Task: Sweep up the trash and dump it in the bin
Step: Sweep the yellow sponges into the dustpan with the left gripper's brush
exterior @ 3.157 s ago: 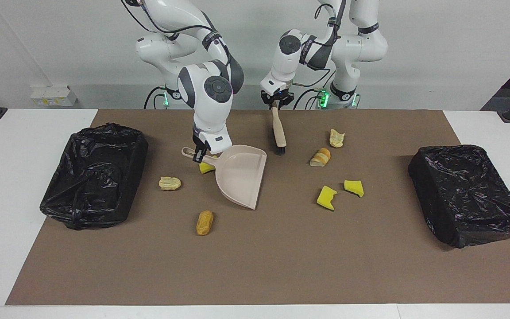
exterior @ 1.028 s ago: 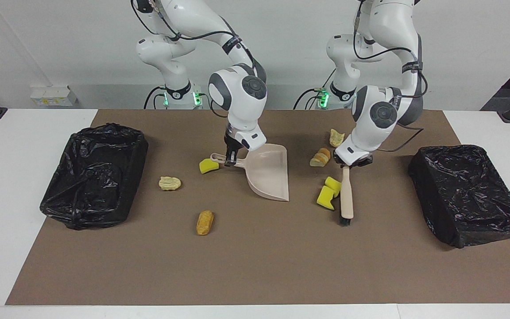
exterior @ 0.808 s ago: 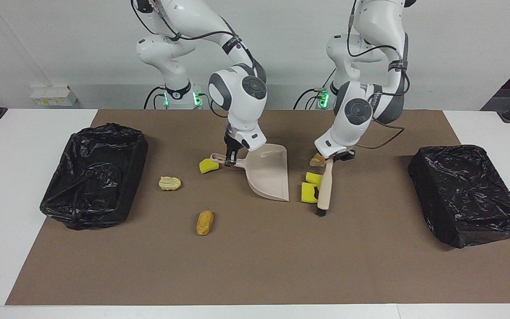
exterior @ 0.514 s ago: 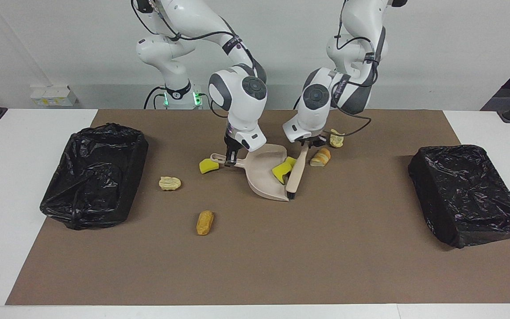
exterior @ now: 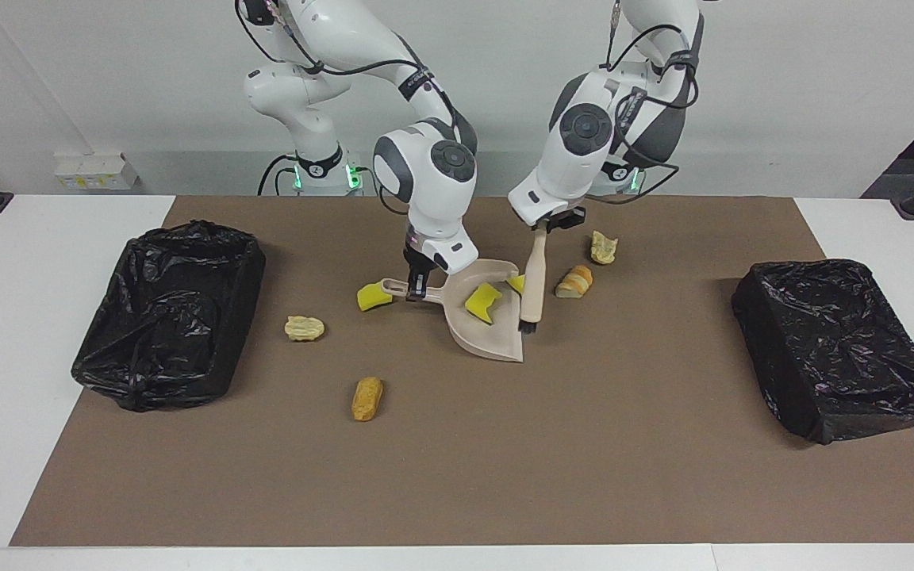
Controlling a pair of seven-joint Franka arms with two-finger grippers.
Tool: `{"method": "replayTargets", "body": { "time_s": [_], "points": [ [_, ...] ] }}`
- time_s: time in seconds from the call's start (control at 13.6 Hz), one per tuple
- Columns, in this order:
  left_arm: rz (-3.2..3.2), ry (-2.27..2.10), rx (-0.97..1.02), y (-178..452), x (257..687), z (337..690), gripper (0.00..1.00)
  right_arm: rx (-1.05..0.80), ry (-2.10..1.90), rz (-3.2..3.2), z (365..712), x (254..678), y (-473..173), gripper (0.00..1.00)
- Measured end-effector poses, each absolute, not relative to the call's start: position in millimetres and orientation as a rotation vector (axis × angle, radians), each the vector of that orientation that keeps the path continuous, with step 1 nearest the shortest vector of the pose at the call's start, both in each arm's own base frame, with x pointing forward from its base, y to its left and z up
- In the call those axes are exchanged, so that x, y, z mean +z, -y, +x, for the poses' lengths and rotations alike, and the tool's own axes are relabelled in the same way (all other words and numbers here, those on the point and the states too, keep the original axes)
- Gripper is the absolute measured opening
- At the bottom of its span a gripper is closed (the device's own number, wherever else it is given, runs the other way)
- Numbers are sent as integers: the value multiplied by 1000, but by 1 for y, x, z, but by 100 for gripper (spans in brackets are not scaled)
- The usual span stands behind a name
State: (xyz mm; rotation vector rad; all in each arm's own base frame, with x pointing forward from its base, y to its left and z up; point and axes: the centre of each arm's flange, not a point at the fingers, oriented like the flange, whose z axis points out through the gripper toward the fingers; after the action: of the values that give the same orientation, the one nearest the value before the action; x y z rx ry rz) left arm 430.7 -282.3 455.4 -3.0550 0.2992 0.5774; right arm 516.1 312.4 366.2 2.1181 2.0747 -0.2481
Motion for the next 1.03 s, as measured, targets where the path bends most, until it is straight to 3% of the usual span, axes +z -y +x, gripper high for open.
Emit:
{"method": "replayTargets", "body": {
  "time_s": [0.37,0.51,0.73,1.03],
  "points": [
    [-2941,177,701,166,441,388,26,-255,-2268,1927,510,366,-324,31],
    [-2878,365,708,132,427,352,26,-263,-2304,1887,505,364,-328,31],
    [-2815,518,670,114,410,312,26,-278,-2315,1875,499,360,-330,31],
    [-2855,675,590,108,377,306,26,-286,-2318,1870,494,357,-334,31]
  ]
}}
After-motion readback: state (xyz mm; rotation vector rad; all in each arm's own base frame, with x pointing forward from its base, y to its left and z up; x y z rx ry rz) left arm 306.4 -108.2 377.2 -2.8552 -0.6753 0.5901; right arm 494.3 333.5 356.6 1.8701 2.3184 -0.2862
